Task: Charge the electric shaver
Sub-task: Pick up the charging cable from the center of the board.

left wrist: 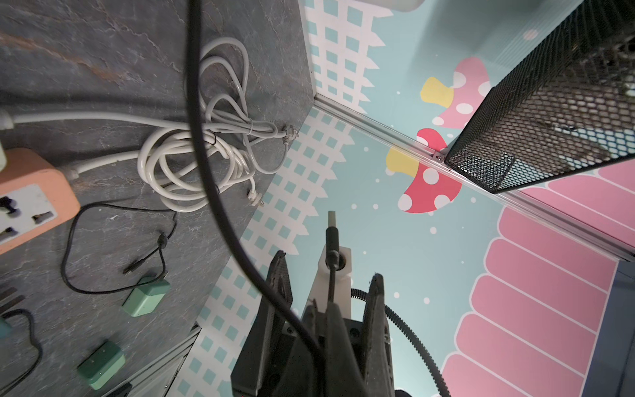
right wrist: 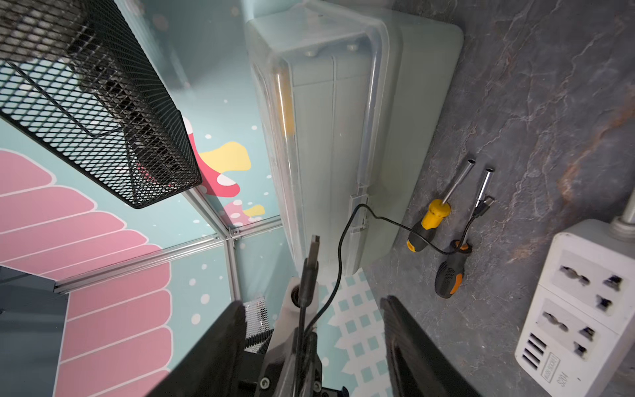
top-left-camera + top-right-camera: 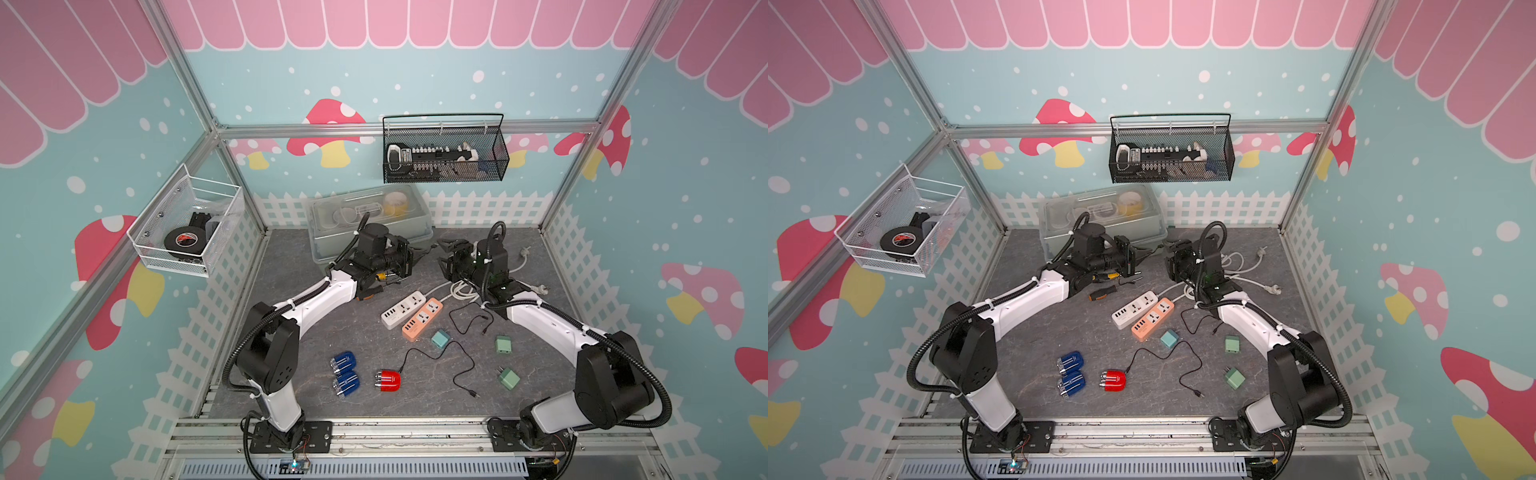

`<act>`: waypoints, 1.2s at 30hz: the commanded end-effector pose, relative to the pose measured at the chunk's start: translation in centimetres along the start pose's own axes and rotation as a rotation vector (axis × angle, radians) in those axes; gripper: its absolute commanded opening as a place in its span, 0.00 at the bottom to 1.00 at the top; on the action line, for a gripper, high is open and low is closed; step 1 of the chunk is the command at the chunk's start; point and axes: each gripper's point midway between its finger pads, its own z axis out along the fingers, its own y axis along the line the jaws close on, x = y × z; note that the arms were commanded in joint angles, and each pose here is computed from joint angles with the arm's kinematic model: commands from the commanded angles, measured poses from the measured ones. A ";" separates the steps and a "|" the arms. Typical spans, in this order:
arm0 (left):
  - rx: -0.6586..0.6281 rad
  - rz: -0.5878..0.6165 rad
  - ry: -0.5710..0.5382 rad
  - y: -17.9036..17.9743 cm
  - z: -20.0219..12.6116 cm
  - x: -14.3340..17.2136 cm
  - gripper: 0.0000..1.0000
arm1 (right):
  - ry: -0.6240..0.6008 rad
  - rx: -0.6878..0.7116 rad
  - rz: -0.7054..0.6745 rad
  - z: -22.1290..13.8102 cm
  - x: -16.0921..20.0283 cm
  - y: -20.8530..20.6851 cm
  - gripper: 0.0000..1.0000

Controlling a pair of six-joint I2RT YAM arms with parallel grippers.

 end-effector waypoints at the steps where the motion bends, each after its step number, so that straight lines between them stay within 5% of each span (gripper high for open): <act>1: 0.039 0.059 0.071 -2.0 -1.4 2.0 0.00 | 0.053 -0.006 0.016 0.2 0.8 0.0 0.63; 29: 0.043 0.047 0.097 -1.2 -1.7 2.1 0.00 | 0.080 -0.055 0.110 0.9 0.1 0.8 0.19; 36: 0.036 0.048 0.092 -0.9 -1.7 1.9 0.00 | 0.066 -0.061 0.115 0.7 -0.1 0.9 0.00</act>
